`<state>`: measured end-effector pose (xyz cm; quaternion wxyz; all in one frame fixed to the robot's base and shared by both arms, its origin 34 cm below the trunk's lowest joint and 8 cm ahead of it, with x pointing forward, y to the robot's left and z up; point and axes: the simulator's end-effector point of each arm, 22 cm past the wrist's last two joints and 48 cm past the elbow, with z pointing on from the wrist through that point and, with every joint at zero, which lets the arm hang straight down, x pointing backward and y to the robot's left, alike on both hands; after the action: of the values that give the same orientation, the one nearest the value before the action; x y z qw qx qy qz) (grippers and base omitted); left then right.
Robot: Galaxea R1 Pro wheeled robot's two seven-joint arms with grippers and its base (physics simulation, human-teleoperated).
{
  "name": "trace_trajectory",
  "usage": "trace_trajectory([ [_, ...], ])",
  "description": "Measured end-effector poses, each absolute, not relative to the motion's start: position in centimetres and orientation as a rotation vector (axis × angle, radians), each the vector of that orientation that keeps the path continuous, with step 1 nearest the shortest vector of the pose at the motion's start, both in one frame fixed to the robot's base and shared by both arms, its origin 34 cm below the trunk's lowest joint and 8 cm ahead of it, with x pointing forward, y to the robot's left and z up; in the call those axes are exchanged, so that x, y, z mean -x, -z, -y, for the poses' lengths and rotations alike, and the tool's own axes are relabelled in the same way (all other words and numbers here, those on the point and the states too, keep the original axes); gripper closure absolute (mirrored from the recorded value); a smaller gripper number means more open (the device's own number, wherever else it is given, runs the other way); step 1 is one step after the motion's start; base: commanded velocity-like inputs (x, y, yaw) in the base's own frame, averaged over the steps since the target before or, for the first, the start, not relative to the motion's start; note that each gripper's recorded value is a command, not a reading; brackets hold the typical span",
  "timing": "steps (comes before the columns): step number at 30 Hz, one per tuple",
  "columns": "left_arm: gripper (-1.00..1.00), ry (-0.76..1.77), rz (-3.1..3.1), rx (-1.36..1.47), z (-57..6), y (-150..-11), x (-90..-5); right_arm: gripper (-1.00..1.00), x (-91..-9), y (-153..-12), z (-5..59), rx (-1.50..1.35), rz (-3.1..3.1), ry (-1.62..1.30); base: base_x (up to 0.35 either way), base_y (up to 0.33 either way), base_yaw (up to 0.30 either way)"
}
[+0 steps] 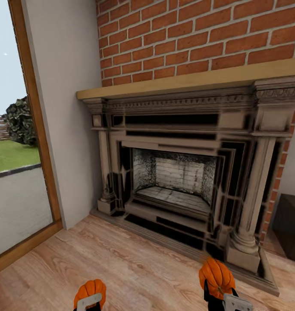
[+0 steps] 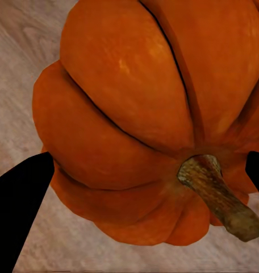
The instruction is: Place each of the two pumpkins and all three candles from the living room inside a cabinet in the living room (use any cabinet), then make sure every cabinet is closed, and position the cauldron so it is next to a table in the living room.
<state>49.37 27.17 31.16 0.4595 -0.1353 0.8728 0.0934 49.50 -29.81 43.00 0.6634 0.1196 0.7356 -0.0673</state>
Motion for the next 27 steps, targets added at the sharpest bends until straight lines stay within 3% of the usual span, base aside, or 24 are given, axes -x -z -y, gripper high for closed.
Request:
trace_trajectory([
  [11,1.00,-0.194,-2.245,0.251,-25.4,-31.5,-49.9,1.00,-47.7,-40.4,30.7,-0.301,-1.740,0.172,0.000,0.000,-0.250],
  [21,1.00,-0.185,-2.255,0.243,-24.9,-33.5,-50.3,1.00,-48.7,-43.4,29.2,-0.271,-1.717,0.145,0.000,0.000,-0.027],
  [27,1.00,-0.183,-2.258,0.250,-24.8,-34.8,-50.6,1.00,-49.0,-44.7,29.3,-0.282,-1.715,0.145,0.000,0.000,-0.218],
])
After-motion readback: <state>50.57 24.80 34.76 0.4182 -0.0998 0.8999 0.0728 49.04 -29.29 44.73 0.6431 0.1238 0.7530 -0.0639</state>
